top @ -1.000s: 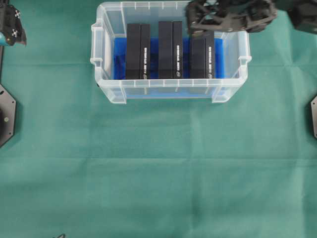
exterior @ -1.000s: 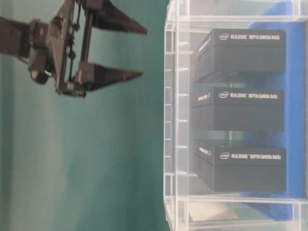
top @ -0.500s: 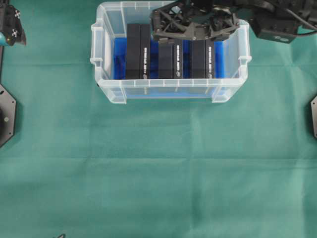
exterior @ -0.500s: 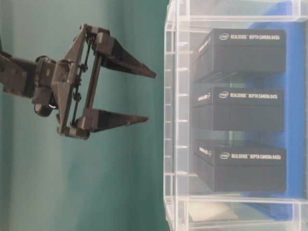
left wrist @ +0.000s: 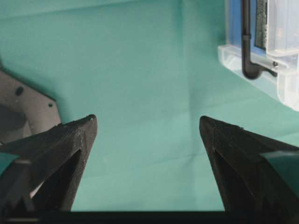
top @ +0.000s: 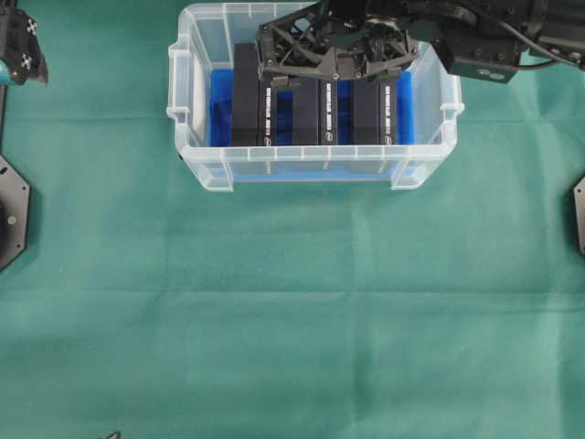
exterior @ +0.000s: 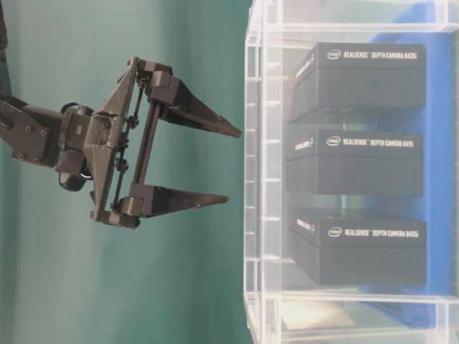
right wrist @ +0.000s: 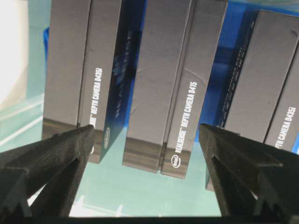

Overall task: Take out the box from the case.
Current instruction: 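Swing the open right gripper over the middle pair of black boxes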

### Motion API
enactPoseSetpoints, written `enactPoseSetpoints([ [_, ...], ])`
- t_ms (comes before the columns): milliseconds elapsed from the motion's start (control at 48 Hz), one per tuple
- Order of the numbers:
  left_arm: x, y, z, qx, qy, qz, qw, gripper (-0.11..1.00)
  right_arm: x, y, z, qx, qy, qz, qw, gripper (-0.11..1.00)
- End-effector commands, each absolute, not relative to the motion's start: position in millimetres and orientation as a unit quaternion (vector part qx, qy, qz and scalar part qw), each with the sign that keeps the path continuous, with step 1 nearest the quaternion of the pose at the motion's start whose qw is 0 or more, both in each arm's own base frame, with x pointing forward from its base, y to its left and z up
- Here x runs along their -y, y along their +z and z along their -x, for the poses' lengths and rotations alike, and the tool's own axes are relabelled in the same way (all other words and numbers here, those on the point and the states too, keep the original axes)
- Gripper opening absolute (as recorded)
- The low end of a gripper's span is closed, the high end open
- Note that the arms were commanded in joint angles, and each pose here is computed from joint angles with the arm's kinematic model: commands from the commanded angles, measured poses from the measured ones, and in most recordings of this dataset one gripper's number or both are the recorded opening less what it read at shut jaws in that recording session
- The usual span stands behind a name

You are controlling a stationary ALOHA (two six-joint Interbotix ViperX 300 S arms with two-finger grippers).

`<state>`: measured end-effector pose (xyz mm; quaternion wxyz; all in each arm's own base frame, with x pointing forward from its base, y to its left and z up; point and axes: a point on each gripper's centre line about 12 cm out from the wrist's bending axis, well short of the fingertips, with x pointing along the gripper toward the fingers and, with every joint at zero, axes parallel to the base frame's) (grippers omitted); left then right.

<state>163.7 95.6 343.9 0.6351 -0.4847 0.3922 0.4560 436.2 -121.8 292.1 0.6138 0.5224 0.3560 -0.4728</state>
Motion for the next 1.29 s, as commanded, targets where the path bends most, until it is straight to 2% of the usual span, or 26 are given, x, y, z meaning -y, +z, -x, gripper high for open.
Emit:
enactPoseSetpoints([
  [0, -96.9, 349.1, -163.1, -0.383, 0.456, 0.484, 0.641, 0.96, 119.6, 306.8, -437.4, -0.344, -0.462, -0.528, 0.624, 0.96],
  [1271, -96.7, 348.8, -162.7, -0.383, 0.456, 0.483, 0.642, 0.96, 120.1, 297.8, -440.3, -0.355, -0.464, -0.522, 0.622, 0.96],
])
